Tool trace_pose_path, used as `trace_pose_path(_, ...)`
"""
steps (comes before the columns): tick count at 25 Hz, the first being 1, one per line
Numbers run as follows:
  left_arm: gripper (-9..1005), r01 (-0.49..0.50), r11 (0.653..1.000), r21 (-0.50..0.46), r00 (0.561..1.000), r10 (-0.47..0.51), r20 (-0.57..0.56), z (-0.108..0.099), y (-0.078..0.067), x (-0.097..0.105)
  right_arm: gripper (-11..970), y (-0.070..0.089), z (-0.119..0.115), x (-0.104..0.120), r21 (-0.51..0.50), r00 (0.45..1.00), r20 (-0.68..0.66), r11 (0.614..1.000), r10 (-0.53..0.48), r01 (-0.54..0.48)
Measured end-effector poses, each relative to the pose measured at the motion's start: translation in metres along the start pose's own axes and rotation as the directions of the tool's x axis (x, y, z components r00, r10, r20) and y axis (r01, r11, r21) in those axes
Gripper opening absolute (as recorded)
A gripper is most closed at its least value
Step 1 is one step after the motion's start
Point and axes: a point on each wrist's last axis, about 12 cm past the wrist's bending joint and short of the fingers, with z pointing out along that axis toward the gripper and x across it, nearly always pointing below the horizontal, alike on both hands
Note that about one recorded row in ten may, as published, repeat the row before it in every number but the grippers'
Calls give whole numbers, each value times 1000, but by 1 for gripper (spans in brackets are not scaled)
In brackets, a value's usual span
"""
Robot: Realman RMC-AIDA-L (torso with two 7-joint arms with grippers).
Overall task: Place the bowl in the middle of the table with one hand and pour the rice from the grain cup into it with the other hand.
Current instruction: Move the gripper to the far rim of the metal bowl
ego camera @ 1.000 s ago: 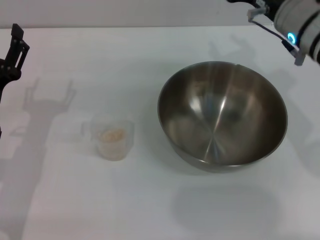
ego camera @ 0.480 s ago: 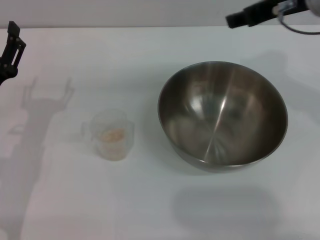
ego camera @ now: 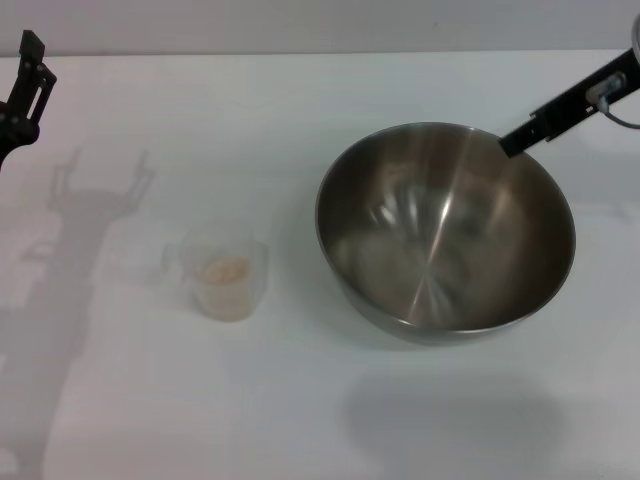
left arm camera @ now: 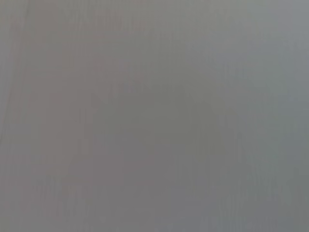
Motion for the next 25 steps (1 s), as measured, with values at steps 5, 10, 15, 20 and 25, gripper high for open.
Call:
trace_pose_path(5, 871, -1, 1000, 1, 1000, 1, 1, 0, 0, 0, 532, -7, 12, 8, -15, 999, -49, 1000, -16, 15)
trace_pose_path(10, 871, 0, 1000, 1, 1000, 0, 2, 0, -1, 0, 517, -10, 28, 13, -35, 997, -75, 999, -26, 23)
trace_pose_path(15, 871, 3, 1000, 1, 1000, -3, 2, 0, -1, 0, 501, -13, 43, 18, -47, 995, -93, 998, -38, 33)
trace_pose_path(20, 871, 7, 1000, 3, 1000, -7, 4, 1, -2, 0, 485, -17, 55, 23, -41, 994, -98, 998, -41, 37)
trace_pose_path(25, 871, 10, 1000, 6, 1000, -10, 7, 1, -2, -1, 443, -18, 57, 22, -37, 995, -82, 998, -47, 44)
